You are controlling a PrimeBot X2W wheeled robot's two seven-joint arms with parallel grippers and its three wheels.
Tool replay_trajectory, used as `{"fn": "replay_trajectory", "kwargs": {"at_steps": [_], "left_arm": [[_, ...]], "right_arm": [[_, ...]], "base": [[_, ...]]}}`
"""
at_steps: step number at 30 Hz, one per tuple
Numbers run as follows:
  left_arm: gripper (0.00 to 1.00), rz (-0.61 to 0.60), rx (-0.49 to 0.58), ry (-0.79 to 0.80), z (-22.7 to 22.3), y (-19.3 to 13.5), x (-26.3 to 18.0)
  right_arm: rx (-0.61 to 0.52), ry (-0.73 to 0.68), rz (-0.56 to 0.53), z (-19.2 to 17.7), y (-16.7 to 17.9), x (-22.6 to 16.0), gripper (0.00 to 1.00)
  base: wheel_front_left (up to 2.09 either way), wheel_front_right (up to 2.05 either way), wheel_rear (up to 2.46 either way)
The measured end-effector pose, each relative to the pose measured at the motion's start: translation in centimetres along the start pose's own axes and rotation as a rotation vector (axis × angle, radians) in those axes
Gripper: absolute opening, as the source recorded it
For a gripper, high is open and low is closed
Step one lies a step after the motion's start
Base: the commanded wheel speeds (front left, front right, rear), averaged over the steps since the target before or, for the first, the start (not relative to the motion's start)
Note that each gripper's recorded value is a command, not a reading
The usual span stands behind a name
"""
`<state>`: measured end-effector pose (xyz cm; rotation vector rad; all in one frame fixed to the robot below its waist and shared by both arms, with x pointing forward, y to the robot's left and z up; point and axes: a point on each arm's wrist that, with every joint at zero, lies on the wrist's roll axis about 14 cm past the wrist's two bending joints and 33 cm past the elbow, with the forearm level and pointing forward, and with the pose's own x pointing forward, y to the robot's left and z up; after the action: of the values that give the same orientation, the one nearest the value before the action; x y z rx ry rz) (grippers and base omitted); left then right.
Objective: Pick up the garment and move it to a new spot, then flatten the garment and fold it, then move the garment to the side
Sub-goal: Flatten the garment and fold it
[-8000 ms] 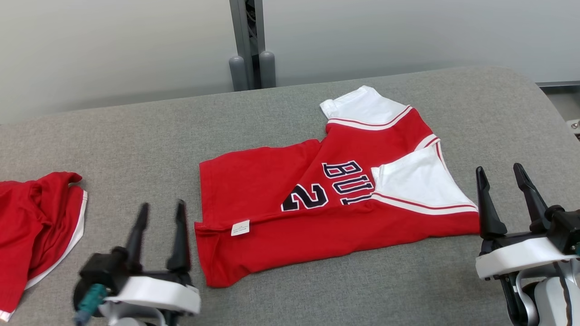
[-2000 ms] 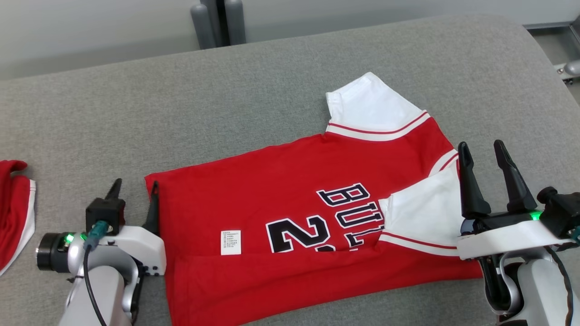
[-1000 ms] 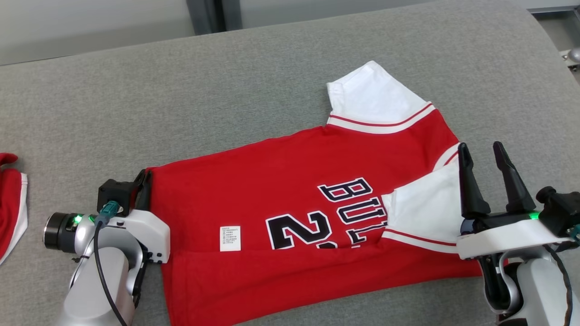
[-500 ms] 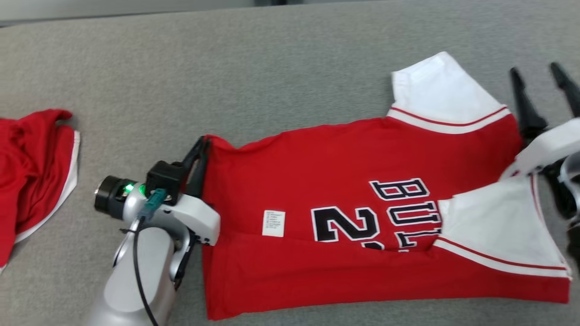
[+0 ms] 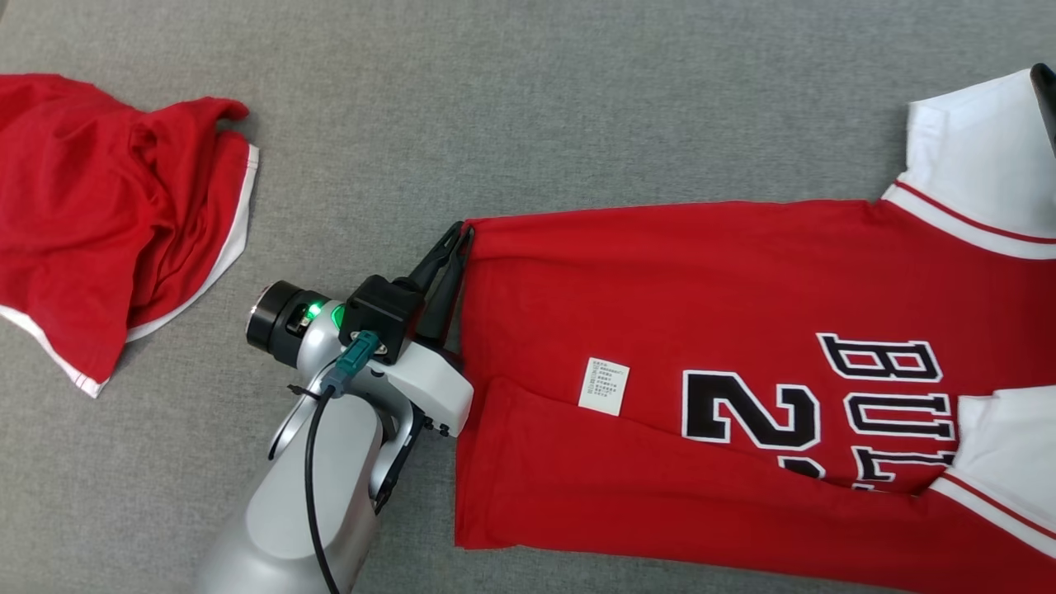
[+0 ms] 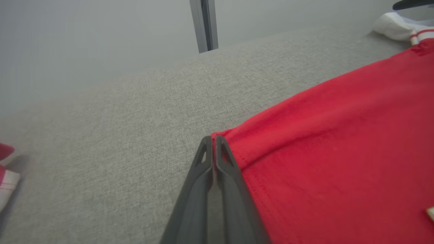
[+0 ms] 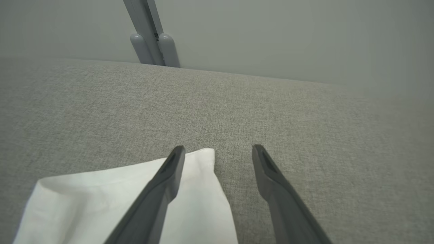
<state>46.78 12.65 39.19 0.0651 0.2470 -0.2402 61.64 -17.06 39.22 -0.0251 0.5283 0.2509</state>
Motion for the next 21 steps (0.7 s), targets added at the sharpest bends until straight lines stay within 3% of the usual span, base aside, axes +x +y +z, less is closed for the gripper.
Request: {"fn": "replay_trajectory", "kwargs": {"at_steps": [12, 14, 15, 16, 17, 21], "left_arm": [[0.0, -0.002, -0.002, 0.03, -1.1, 0.1, 0.3], [0.0, 0.0, -0.001, 0.024, -0.8, 0.2, 0.6], [0.0, -0.002, -0.002, 0.026, -0.9, 0.1, 0.6], [0.0, -0.001, -0.002, 0.028, -1.0, 0.1, 0.6], [0.0, -0.002, -0.002, 0.03, -1.1, 0.0, 0.6], [0.0, -0.005, -0.003, 0.033, -1.2, -0.2, 0.8]], "right_arm": [[0.01, 0.132, 0.022, -2.1, 0.7, 3.3, 1.0], [0.005, 0.151, 0.018, -2.3, 0.6, 3.5, 0.84], [0.004, 0.158, 0.016, -2.4, 0.5, 3.5, 0.45], [0.002, 0.164, 0.013, -2.5, 0.4, 3.6, 0.26], [-0.004, 0.169, 0.012, -2.5, 0.4, 3.6, 0.0], [-0.002, 0.166, 0.025, -2.6, 0.8, 3.6, 0.0]], "base": [[0.0, 0.0, 0.0], [0.0, 0.0, 0.0], [0.0, 0.0, 0.0], [0.0, 0.0, 0.0], [0.0, 0.0, 0.0], [0.0, 0.0, 0.0]]}}
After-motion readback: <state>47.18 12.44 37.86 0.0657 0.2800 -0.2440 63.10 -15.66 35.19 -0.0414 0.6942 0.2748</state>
